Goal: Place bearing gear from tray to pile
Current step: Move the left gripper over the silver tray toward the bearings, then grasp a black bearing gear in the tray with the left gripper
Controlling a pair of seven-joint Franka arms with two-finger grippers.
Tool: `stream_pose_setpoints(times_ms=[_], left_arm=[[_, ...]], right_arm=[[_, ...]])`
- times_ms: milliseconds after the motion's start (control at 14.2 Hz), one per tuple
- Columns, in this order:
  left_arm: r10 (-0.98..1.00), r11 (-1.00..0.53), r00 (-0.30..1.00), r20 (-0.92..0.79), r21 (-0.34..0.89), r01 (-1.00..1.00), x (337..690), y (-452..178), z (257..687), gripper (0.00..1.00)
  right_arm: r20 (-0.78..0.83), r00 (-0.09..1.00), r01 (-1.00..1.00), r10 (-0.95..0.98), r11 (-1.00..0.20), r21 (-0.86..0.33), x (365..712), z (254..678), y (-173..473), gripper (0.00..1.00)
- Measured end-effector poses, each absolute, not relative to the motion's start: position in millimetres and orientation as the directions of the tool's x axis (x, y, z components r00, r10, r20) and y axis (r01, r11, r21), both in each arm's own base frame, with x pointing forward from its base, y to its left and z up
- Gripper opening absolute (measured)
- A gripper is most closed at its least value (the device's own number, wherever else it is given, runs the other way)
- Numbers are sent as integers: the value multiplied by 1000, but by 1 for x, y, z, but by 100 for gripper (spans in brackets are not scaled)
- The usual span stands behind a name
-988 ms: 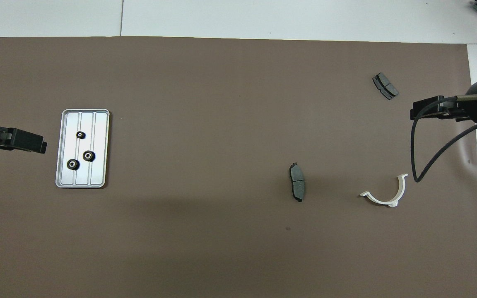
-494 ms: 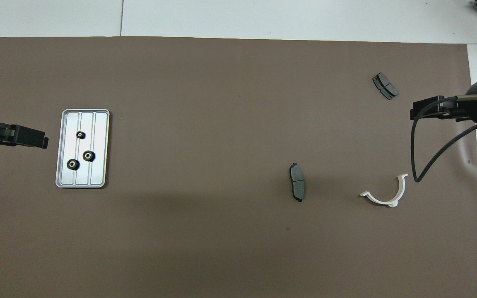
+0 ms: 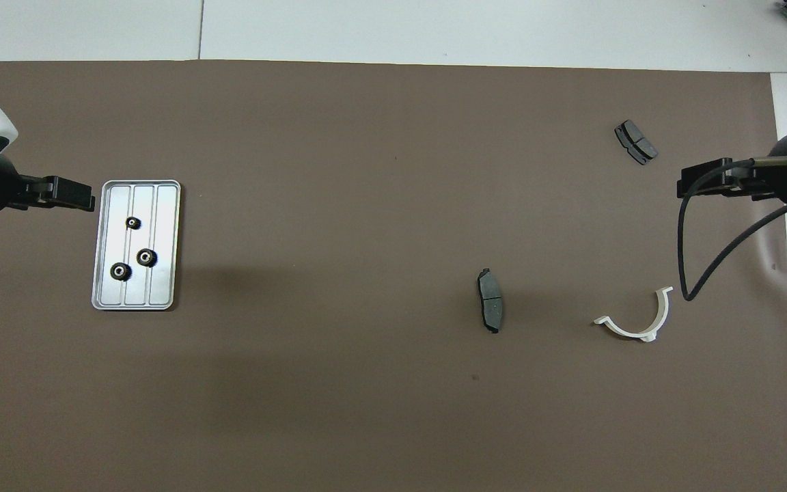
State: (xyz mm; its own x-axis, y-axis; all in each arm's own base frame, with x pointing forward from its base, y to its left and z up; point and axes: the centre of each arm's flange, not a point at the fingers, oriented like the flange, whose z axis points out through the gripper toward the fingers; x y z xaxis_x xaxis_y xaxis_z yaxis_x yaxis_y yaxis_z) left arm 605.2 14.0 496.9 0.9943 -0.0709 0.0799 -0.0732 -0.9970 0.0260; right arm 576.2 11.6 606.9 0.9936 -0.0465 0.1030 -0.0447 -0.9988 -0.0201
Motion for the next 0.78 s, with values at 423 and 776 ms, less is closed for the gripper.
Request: stream_pose_setpoints(times_ms=[423, 776], left_arm=[[-19, -1000, 986, 167, 17, -22, 622, 31, 383, 100], [3, -1000, 987, 162, 21, -1, 613, 25, 322, 92]], right_arm=[[103, 994, -45, -47, -999, -20, 576, 607, 12, 100], [103, 994, -45, -47, -999, -20, 576, 607, 12, 100]])
